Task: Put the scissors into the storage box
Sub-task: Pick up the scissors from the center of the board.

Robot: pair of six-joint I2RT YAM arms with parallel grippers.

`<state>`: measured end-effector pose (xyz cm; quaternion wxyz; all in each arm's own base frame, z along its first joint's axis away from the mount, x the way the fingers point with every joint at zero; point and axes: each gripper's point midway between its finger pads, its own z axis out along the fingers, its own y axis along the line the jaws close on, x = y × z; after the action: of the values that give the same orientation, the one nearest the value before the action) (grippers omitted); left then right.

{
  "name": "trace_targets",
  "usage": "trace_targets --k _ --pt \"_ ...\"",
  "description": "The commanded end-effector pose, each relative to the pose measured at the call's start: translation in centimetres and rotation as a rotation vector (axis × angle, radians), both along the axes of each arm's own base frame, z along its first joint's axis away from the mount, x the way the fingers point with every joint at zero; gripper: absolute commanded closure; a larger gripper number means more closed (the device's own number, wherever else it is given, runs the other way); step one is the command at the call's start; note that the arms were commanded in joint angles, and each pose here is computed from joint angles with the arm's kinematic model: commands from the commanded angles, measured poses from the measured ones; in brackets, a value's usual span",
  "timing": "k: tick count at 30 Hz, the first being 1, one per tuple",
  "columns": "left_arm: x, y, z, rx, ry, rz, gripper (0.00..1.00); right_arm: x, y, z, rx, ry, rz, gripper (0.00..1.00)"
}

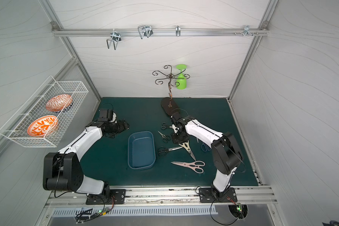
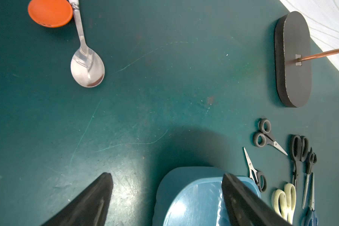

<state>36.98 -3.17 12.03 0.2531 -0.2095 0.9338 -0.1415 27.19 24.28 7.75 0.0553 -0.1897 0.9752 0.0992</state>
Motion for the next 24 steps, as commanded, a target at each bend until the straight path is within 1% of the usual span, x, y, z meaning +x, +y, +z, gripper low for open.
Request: trace_targets --k 1,7,12,24 --pt "0.3 0.6 -0.1 0.032 -0.001 0.007 0.08 1.1 -0.1 -1.1 -0.039 -0.037 0.007 0.65" --pt "0.3 1.0 -0.3 0.031 0.002 0.023 0.08 3.3 0.4 -2.0 -0.066 -0.095 0.048 0.66" --pt "0.2 1.2 -0.3 0.035 0.003 0.028 0.08 4.5 -0.1 -3.1 -0.126 -0.116 0.085 0.65" --pt "0.2 1.6 -0.6 0.045 0.013 0.045 0.08 4.1 0.1 -5.4 -0.109 -0.071 0.062 0.69"
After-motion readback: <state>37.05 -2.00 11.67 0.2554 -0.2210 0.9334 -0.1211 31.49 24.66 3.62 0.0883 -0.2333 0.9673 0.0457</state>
